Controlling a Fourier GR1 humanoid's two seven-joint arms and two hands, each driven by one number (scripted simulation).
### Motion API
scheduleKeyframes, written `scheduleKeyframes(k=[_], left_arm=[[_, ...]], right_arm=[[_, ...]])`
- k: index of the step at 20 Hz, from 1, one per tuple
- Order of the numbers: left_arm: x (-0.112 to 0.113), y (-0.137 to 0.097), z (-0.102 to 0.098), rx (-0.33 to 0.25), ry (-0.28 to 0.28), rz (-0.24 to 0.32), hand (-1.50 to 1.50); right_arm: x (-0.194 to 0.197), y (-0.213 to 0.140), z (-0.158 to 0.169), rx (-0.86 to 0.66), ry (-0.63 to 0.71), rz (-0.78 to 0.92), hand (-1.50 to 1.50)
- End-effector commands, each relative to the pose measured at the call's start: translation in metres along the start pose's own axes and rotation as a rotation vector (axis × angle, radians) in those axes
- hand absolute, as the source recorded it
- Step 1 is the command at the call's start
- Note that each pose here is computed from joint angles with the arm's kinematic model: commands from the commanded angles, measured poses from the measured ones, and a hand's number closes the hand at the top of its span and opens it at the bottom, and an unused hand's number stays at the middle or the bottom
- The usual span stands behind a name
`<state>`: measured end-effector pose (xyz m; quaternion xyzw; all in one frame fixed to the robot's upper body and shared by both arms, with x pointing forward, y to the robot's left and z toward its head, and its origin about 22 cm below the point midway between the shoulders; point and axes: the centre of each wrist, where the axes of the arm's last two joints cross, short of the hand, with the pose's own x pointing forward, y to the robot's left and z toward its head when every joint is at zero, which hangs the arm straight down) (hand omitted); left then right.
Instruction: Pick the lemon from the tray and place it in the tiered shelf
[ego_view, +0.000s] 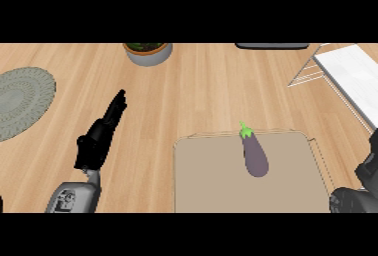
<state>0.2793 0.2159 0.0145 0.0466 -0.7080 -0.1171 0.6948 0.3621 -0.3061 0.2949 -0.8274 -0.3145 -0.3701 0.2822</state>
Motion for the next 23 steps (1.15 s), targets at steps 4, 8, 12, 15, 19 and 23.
scheduleKeyframes(k=[4,8,12,15,19,23], left_arm=[[0.002,0.003,0.001,-0.002,0.009,-0.008,0.0],[-0.001,0.009,-0.008,0.0,0.005,-0.008,0.0],[0.001,0.002,-0.014,0.003,0.013,-0.004,0.0],[-0.007,0.001,-0.005,-0.005,0.035,0.005,0.0],[0.005,-0.006,-0.006,-0.016,0.013,0.005,0.0],[-0.007,0.001,-0.003,-0.007,0.029,-0.008,0.0]], right_arm=[[0.024,-0.064,-0.038,-0.186,0.213,-0.128,-1.5],[0.011,-0.103,-0.025,-0.192,0.338,-0.115,-1.5],[0.003,-0.142,-0.043,-0.148,0.426,-0.031,-1.5],[-0.009,-0.172,-0.048,-0.128,0.433,-0.008,-1.5],[-0.031,-0.201,-0.047,-0.101,0.417,0.083,-1.5],[-0.054,-0.241,-0.046,-0.046,0.426,0.038,-1.5]])
